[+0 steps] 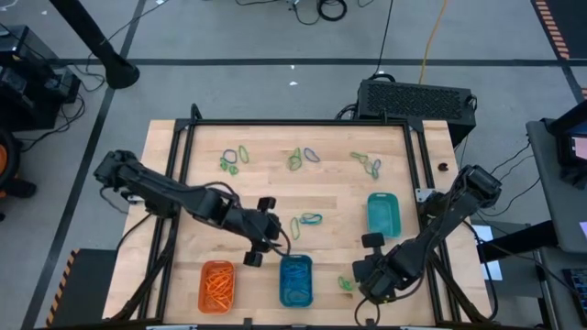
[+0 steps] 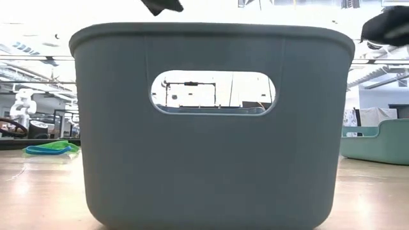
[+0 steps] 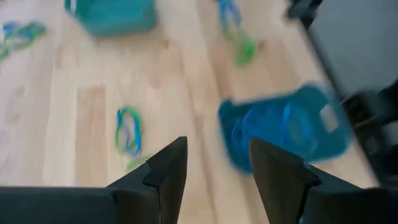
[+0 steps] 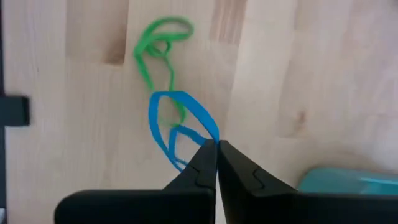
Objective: Sort rubber bands into baskets
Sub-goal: Put the blue rubber band into the blue bin
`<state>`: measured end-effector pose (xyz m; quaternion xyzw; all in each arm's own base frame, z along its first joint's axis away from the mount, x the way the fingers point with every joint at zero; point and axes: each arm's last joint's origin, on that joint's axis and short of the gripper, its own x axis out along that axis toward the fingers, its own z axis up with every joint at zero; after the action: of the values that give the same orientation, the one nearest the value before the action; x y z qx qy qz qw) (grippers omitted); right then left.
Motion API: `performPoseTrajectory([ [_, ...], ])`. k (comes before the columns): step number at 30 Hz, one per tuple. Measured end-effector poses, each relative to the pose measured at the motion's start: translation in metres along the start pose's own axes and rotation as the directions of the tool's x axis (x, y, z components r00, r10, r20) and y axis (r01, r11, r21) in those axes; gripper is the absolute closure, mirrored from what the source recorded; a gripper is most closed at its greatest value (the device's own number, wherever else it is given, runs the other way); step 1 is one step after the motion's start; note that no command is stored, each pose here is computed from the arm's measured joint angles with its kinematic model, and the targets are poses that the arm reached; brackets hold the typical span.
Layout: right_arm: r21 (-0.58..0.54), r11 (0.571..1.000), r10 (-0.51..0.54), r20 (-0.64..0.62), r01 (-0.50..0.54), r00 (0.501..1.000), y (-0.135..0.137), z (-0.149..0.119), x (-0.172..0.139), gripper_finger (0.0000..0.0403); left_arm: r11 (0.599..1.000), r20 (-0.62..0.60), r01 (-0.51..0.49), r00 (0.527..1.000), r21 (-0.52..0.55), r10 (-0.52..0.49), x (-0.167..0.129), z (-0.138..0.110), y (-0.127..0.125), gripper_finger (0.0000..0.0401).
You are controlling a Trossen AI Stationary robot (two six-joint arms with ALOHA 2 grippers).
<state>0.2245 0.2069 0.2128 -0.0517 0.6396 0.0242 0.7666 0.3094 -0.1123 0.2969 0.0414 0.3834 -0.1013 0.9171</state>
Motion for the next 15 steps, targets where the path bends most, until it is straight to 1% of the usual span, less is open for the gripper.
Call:
performPoseTrajectory([
  [3, 0.005, 1.000, 0.013, 0.030, -0.013, 0.999, 0.002, 0.005, -0.008, 0.0403, 0.997, 0.088, 0.075, 0.993, -0.013, -0.074, -0.003, 0.009, -0.001, 0.0223],
  [5, 0.007, 0.999, 0.039, 0.033, -0.040, 0.999, 0.004, 0.007, -0.010, 0.0403, 0.995, 0.099, 0.104, 0.990, -0.010, -0.103, -0.003, 0.010, -0.003, 0.0223],
  [8, 0.036, 0.990, 0.135, -0.004, -0.135, 0.991, 0.008, 0.008, -0.011, 0.0403, 0.994, 0.085, 0.109, 0.991, -0.010, -0.108, -0.003, 0.009, -0.002, 0.0223],
  [11, 0.105, 0.968, 0.234, -0.071, -0.226, 0.970, 0.011, 0.006, -0.011, 0.0403, 0.994, 0.080, 0.108, 0.991, -0.010, -0.107, -0.003, 0.009, -0.002, 0.0223],
  [13, 0.144, 0.959, 0.260, -0.097, -0.245, 0.961, 0.012, 0.003, -0.010, 0.0403, 0.994, 0.085, 0.108, 0.991, -0.004, -0.107, -0.003, 0.009, -0.002, 0.0223],
  [15, 0.175, 0.958, 0.249, -0.107, -0.229, 0.962, 0.013, 0.000, -0.007, 0.0403, 0.994, 0.086, 0.108, 0.990, -0.001, -0.108, -0.003, 0.009, -0.002, 0.0223],
])
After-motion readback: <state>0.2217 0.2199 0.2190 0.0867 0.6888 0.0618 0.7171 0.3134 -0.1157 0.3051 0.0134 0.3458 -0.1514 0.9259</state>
